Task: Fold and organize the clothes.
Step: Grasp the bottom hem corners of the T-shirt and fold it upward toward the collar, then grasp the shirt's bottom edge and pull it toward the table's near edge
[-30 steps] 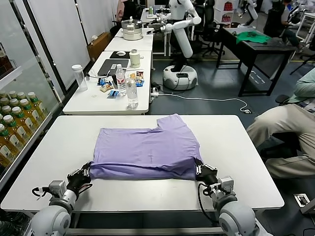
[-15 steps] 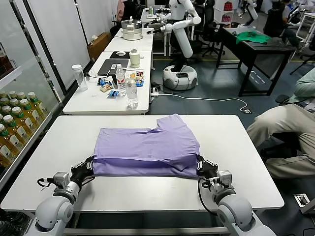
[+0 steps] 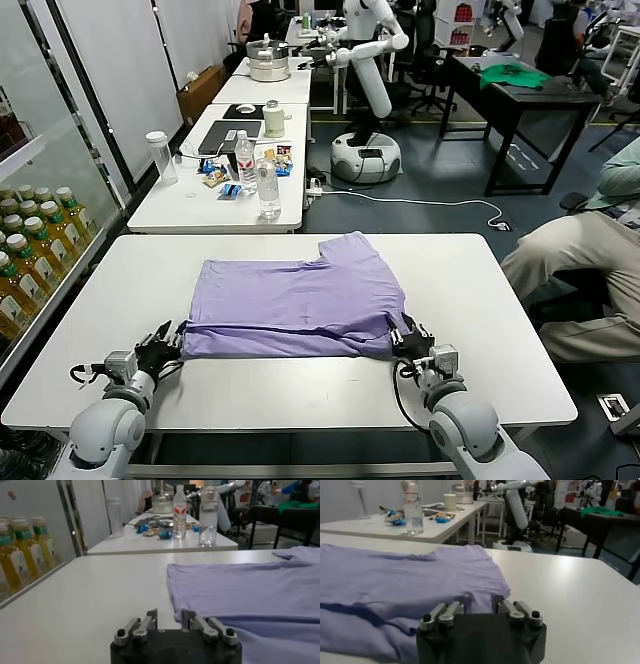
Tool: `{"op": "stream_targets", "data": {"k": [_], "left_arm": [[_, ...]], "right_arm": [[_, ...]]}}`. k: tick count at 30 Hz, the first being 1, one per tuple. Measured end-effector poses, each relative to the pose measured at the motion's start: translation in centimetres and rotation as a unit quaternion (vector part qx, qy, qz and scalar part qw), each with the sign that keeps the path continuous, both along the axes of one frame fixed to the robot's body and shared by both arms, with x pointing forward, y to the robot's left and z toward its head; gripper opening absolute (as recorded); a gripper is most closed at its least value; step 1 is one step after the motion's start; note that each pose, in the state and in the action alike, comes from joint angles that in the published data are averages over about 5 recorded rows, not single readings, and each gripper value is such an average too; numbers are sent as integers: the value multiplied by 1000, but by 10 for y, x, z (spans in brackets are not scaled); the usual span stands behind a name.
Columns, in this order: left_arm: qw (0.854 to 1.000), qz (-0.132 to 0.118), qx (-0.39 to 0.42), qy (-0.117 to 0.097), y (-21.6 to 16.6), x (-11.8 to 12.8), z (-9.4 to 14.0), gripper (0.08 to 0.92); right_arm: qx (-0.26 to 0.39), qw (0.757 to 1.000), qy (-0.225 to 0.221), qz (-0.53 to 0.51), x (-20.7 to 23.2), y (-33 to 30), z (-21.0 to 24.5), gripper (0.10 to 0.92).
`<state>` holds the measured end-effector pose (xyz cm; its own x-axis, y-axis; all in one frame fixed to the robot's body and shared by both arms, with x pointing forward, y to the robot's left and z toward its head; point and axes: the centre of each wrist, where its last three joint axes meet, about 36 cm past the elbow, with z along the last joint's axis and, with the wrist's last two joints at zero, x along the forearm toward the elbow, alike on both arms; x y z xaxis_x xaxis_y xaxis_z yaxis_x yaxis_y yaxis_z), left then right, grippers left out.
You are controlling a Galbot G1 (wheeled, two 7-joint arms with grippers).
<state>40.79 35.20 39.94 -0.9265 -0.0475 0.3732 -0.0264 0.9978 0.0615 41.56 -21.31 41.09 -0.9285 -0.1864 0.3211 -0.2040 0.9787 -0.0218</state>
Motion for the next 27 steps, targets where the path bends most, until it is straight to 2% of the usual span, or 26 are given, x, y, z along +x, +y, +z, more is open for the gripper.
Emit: {"op": "stream_targets", "data": {"k": [7,10,13,20,23,27], "left_arm": [[1000,0,2,-11,3,-9,13,686],[1000,-3,-2,-11,0,-15,16,768],[1000,-6,-9,-4,-5,-23,16,813],[1000,-6,-20,22,-14,-33,8,823],[999,-4,-20,28,-14,-35,7,814],[999,-2,-21,34,-13,-35,5,723]], "right_arm": [[0,1000,-1,-2,-15,-8,12,795],[0,1000,4,-1,-25,-9,15,819],[1,1000,15,0,-32,-8,15,822],[4,999,42,-6,-41,-5,11,803],[6,998,54,-10,-45,-4,9,733],[7,998,62,-15,-46,-4,8,621]]}}
